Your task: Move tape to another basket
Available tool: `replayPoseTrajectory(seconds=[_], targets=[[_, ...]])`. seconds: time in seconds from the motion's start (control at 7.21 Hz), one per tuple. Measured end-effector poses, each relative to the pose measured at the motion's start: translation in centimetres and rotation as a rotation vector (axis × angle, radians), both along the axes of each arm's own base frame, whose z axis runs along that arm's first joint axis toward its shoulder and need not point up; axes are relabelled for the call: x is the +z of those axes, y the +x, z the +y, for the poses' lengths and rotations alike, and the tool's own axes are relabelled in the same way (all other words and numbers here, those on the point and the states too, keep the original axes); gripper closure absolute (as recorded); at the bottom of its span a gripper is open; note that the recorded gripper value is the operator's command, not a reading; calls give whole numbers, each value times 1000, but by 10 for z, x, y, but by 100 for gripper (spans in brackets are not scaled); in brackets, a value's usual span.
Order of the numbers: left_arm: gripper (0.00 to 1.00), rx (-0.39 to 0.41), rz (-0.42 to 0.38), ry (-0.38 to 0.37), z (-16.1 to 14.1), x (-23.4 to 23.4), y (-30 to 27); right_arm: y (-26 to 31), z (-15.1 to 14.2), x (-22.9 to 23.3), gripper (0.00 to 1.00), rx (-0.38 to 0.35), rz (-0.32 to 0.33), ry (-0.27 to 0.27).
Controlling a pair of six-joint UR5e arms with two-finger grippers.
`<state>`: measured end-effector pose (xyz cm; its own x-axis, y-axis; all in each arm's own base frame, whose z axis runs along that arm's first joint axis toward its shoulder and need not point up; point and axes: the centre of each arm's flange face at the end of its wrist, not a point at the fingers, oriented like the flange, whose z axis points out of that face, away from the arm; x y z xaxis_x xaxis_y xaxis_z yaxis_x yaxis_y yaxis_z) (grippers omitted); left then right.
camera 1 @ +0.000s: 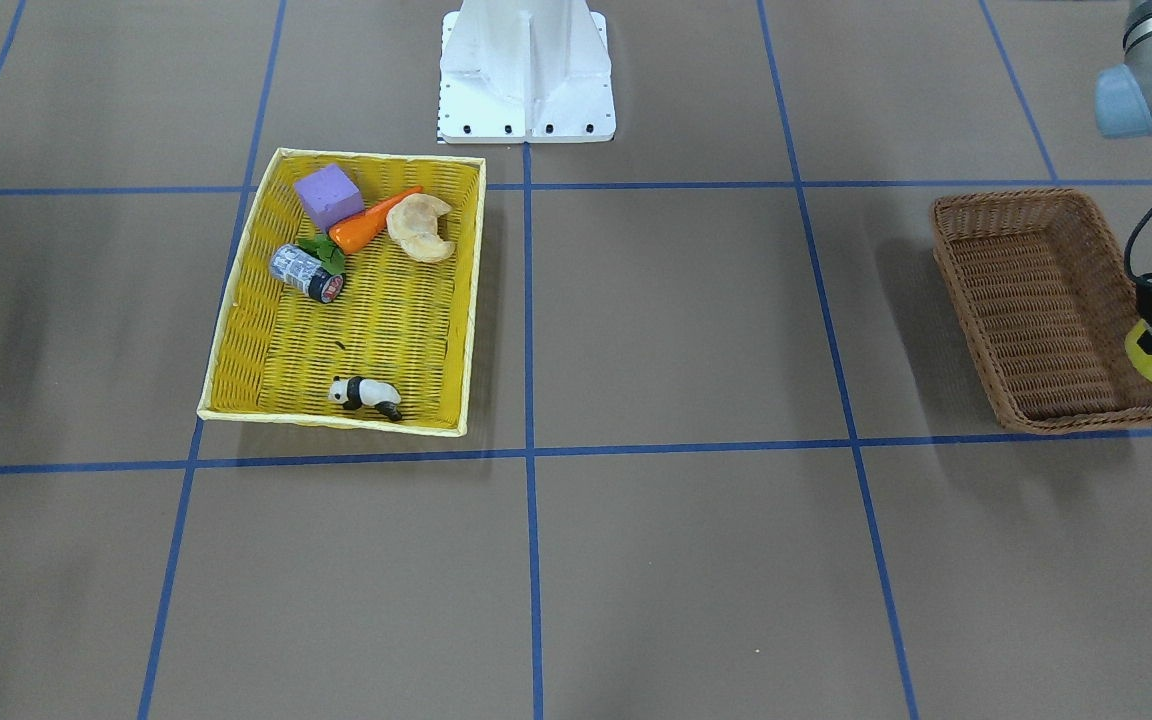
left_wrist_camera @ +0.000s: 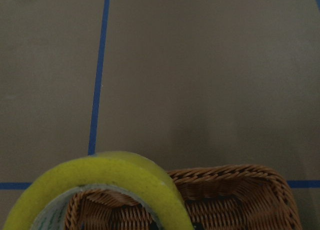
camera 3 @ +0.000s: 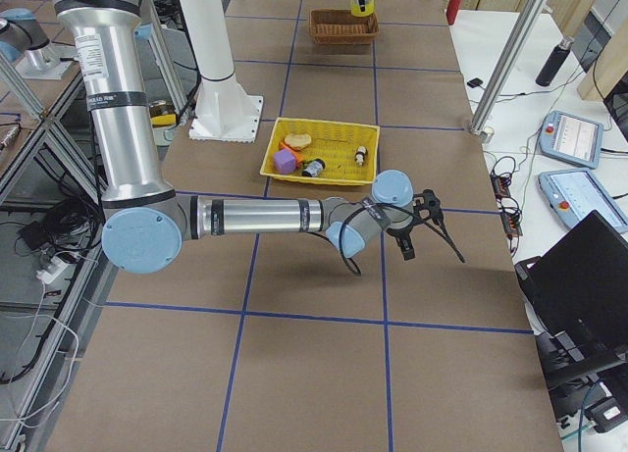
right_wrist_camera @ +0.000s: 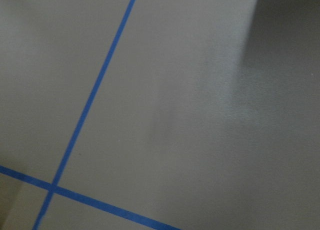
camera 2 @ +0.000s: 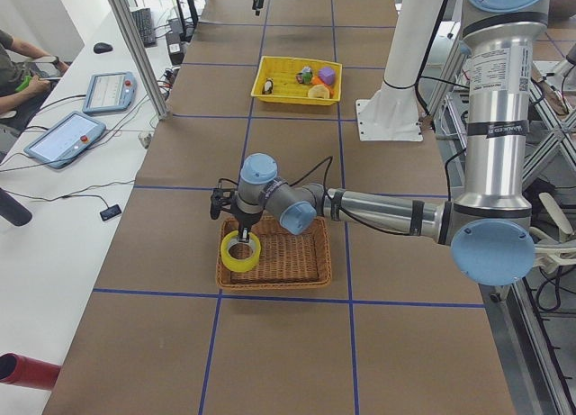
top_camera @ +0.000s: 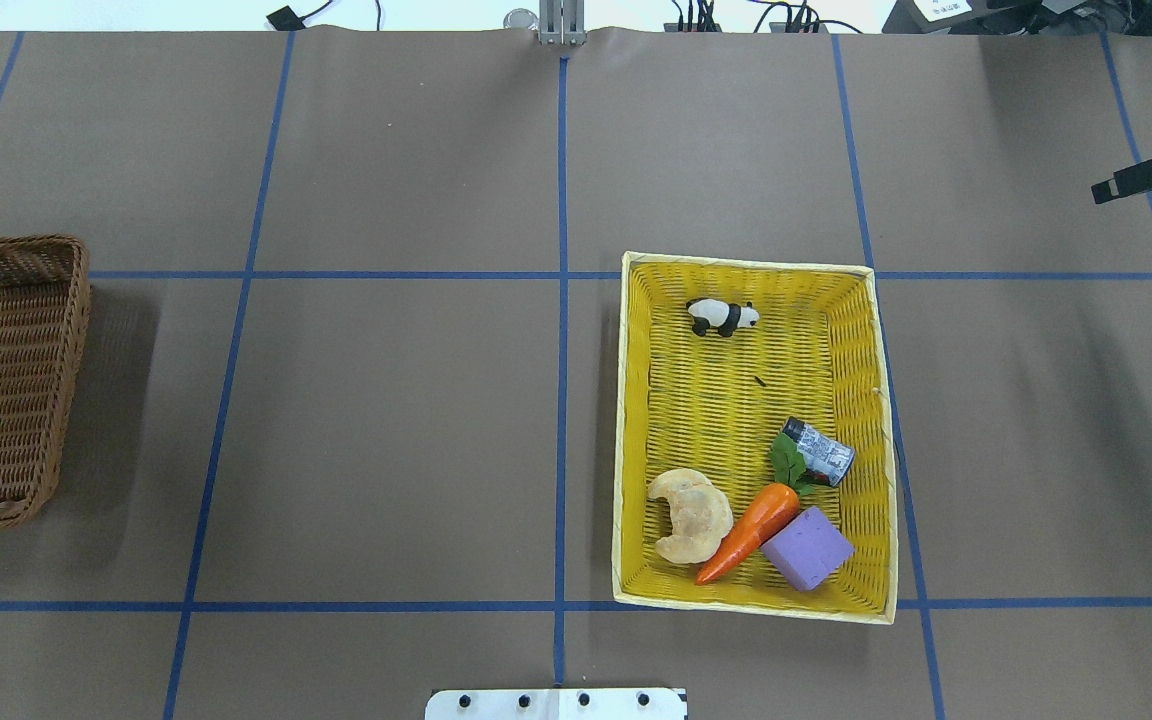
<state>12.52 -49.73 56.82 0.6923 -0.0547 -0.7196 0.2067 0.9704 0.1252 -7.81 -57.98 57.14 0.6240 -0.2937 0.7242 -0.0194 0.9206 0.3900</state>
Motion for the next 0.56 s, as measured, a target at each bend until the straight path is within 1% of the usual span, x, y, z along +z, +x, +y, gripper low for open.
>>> replayPoseTrajectory(seconds=[0.28, 0.56], targets=[[100, 28, 16, -58, 4, 0, 33, 24, 3, -8, 1, -67, 89, 2], [100, 57, 16, -88, 9, 5, 57, 41, 23, -21, 1, -107, 148, -5]])
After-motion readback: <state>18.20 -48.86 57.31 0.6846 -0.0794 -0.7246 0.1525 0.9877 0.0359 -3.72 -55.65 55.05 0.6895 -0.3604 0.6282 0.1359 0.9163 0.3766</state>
